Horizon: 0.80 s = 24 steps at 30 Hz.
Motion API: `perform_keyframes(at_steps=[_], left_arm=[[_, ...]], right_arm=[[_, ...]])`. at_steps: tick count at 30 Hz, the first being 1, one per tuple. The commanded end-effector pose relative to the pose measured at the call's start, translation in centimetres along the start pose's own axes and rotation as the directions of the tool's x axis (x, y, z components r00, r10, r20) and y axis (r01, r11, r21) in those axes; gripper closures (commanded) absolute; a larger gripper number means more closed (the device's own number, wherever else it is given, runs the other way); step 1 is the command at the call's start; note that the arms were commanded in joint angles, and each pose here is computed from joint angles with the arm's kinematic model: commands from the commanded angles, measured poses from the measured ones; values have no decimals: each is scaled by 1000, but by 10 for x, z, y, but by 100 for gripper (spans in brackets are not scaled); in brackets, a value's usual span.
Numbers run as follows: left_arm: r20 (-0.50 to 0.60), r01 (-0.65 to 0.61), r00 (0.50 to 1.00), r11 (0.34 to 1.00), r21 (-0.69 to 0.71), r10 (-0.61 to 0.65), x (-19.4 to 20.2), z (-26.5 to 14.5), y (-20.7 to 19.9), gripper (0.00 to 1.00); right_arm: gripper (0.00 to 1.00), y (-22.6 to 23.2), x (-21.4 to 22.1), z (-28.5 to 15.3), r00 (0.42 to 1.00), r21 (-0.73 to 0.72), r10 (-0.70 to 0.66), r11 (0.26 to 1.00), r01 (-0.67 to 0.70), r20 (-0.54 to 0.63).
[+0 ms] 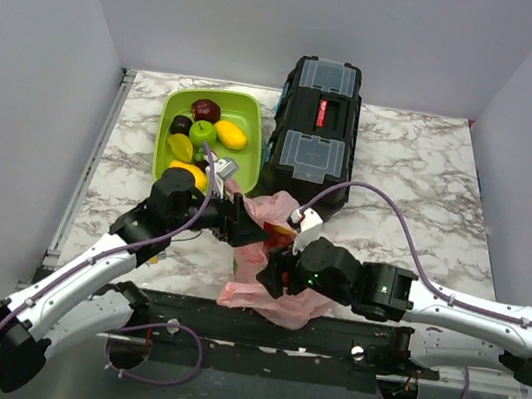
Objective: Take the fake fruits out of the plastic bag
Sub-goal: Adjust the plastic bag at the center of the board.
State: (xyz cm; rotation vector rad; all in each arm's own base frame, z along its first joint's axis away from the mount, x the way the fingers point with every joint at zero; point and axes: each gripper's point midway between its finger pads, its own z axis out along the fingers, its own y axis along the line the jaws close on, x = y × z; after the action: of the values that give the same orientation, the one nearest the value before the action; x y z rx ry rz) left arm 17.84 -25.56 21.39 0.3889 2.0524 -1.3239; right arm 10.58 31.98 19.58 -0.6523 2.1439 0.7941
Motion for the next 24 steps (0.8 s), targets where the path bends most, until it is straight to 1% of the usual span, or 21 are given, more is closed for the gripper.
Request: perform_keyframes(at_steps=[1,3,4,5,6,7,8,9,11,12,13,14,15,17,21,24], left_arm=[[1,-89,996,991,97,89,-1,-24,-32,20],[26,-117,993,991,71,116,-6,-29,-33,17],[30,-119,993,992,40,118,-7,-30,-29,17],[40,-113,993,994,-12,113,-12,-31,-22,17],[36,-93,995,993,-70,95,-14,-31,-14,17],[44,-84,995,990,-117,90,-19,-33,-8,18],[48,-78,995,986,-150,86,-21,-34,-4,19],[68,-79,993,982,-174,92,-24,-36,0,19],[126,-92,985,978,-189,118,-32,-44,-1,19],[148,-102,980,978,-179,130,-33,-48,-5,18],[168,-119,975,979,-164,146,-35,-52,-10,16],[180,-136,970,979,-149,162,-36,-56,-15,15],[191,-152,966,979,-133,175,-36,-60,-21,13],[197,-184,960,978,-97,200,-34,-66,-31,12],[187,-242,952,970,-19,242,-26,-73,-48,11],[183,-275,947,961,40,264,-17,-76,-56,11]], right_arm=[[33,-2,6,19,1000,43,23,999,-23,-3],[38,-6,25,39,999,75,20,997,-17,-39],[46,-8,34,49,998,89,18,996,-13,-59],[57,-5,44,59,996,90,5,996,3,-86],[74,1,50,67,995,81,-4,997,12,-96],[81,8,57,74,994,75,-11,997,19,-110],[85,17,61,81,994,51,-10,999,15,-112],[85,24,66,88,992,25,-9,1000,12,-123],[83,36,68,96,991,-7,-4,1000,3,-136],[78,38,67,96,991,-10,0,1000,-1,-134],[71,40,64,95,992,-15,7,1000,-9,-124],[58,41,59,92,994,-28,18,999,-21,-109],[49,45,57,88,995,-51,13,999,-19,-102],[40,54,47,75,995,-98,12,995,-22,-94],[33,66,18,37,998,-184,53,981,-60,-41],[30,66,-1,8,997,-200,78,977,-79,-15]])
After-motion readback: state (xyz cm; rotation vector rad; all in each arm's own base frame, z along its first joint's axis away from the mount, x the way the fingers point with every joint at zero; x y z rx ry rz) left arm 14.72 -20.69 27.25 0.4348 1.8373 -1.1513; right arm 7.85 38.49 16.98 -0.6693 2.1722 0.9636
